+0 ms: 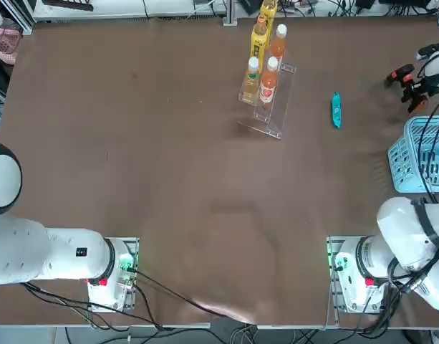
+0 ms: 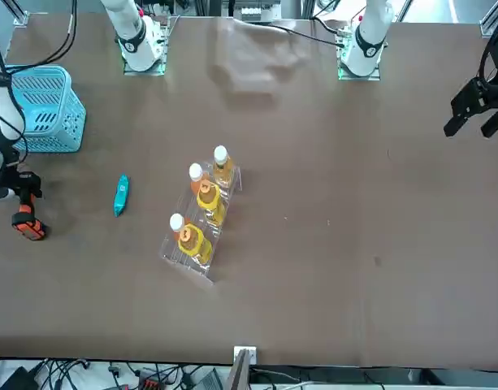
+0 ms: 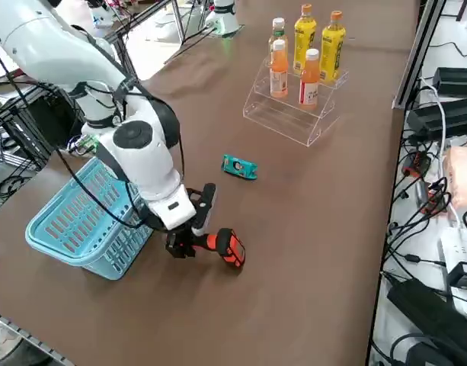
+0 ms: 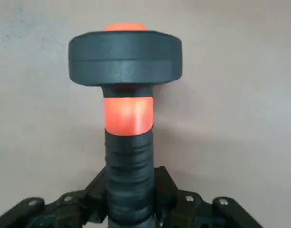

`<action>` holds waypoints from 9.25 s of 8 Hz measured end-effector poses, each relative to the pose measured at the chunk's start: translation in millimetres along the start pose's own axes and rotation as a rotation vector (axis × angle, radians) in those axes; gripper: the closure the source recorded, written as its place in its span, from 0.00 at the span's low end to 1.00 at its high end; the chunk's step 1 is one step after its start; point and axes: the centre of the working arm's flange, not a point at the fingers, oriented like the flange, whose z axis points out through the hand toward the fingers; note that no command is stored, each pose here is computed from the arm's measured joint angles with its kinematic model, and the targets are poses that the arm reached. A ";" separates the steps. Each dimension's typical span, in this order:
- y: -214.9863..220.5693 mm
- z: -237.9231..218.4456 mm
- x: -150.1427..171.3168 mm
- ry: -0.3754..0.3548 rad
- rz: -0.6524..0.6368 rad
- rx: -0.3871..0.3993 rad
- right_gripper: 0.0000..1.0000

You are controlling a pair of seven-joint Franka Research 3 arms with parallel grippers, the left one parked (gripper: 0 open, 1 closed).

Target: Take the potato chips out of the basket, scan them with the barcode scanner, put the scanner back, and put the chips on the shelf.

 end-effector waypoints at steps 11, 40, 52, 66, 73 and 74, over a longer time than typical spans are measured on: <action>-171.7 -112.0 71.7 -0.167 0.108 -0.035 0.62; -445.9 -73.3 31.3 -0.283 0.451 -0.252 0.63; -423.7 -97.5 59.6 -0.218 0.407 -0.244 0.63; -19.8 -34.3 41.8 -0.175 0.076 0.017 0.63; -0.4 -7.4 28.0 -0.152 0.094 0.026 0.63; 0.1 -1.7 27.1 -0.148 0.096 0.032 0.63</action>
